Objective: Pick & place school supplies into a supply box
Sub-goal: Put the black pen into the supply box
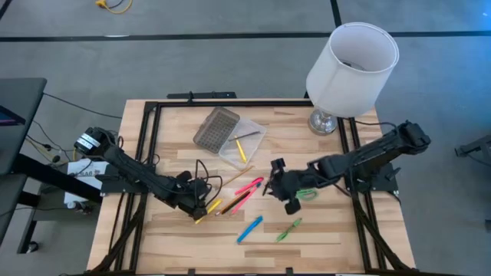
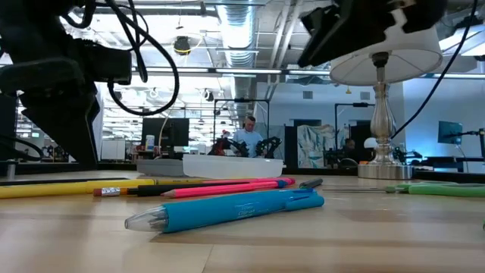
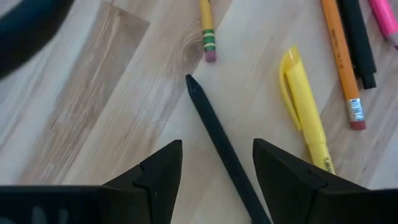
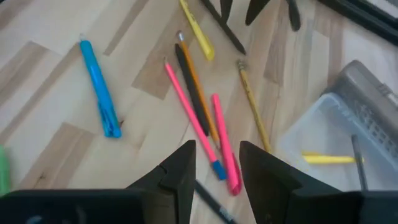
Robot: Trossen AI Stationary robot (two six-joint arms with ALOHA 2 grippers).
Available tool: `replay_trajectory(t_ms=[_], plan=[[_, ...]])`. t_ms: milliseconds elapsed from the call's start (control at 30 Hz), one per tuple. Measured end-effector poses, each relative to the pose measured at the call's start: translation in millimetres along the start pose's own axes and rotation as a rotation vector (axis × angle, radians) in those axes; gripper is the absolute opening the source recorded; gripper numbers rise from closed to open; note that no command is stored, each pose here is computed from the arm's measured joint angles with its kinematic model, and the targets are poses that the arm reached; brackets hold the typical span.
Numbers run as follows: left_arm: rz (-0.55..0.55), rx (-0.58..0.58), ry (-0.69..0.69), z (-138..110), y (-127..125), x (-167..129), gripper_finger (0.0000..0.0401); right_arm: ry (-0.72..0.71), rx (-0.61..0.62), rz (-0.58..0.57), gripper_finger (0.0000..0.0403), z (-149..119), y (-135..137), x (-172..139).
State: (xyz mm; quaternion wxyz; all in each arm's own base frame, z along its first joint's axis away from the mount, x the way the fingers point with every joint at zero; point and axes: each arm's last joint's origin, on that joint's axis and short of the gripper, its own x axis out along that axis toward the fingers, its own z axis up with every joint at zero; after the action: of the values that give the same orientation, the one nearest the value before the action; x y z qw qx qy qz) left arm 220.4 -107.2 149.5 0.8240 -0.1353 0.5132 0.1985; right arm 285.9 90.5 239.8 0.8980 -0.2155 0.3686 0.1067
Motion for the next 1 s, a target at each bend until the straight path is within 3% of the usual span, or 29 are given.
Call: replay_trajectory(t_ms=[667,1000], plan=[[-0.017,-0.015,0.155,4.7,4.4,24.4,0.0191,-0.010,0.032,-0.087,0.0118,-6.5,59.8,-7.7],[-0.034,-0.013,0.291,7.7,16.0,27.4,0.0125,0.046,0.077,-0.119,0.0118,-13.4,77.1,-14.8]])
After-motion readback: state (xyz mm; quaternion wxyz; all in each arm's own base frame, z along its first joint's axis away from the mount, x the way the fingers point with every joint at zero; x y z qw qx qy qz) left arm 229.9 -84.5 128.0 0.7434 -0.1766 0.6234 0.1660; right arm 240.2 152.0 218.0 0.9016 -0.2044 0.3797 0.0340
